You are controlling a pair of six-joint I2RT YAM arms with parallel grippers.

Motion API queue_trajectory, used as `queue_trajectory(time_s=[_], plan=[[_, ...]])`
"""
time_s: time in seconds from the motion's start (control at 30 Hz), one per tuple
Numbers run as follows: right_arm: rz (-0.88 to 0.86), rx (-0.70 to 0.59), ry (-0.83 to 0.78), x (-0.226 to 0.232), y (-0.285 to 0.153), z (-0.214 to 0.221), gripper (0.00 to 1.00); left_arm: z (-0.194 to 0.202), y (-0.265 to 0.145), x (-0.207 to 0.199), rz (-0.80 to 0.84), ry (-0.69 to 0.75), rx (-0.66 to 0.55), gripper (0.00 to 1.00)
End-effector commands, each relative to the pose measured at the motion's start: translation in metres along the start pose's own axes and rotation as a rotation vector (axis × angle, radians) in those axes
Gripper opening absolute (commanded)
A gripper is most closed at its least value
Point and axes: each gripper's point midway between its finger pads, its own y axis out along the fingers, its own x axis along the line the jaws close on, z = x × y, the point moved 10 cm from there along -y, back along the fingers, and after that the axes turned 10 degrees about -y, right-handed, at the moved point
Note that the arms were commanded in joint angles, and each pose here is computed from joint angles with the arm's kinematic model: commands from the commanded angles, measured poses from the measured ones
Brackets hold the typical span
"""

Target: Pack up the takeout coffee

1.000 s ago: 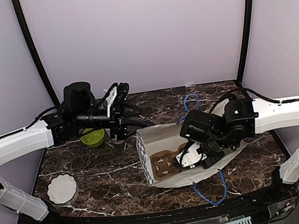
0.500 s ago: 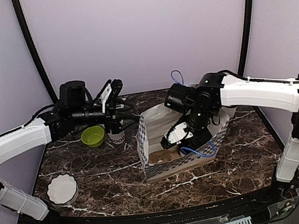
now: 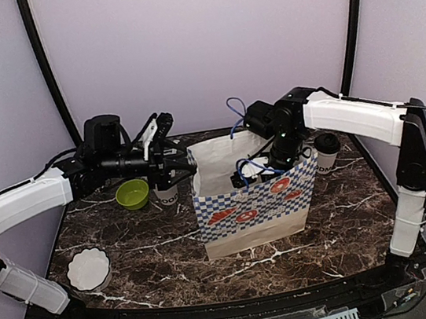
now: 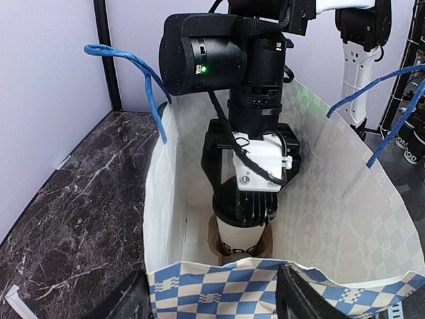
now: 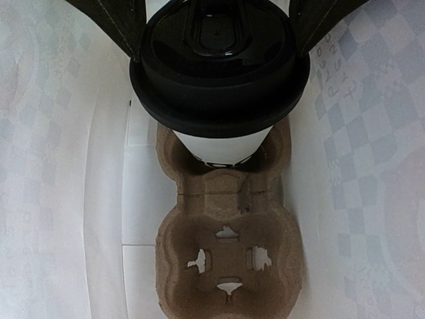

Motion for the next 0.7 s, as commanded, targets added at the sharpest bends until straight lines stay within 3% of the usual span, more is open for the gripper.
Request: queue_trajectory(time_s=[0.0, 0.27, 0.47, 0.67], plan=[[-0.098, -0.006, 0.022, 0.010, 0.029, 0.010, 0.40, -0.020, -0.012, -0.006, 0.022, 0.043, -0.059, 0.67], [-0.079, -0.017, 0.055, 0.011, 0.026, 0.010, 0.43, -0.021, -0.013, -0.007, 0.028, 0.043, -0.064, 0.67], [-0.010, -0.066, 0.053, 0.009, -0.013, -0.008, 0.65, -0.025, -0.016, -0.007, 0.011, 0.046, -0.073, 0.73], [0.010, -0.136, 0.002, 0.024, -0.038, -0.029, 0.98, -0.038, -0.025, -0.006, -0.025, 0.052, -0.077, 0.78]])
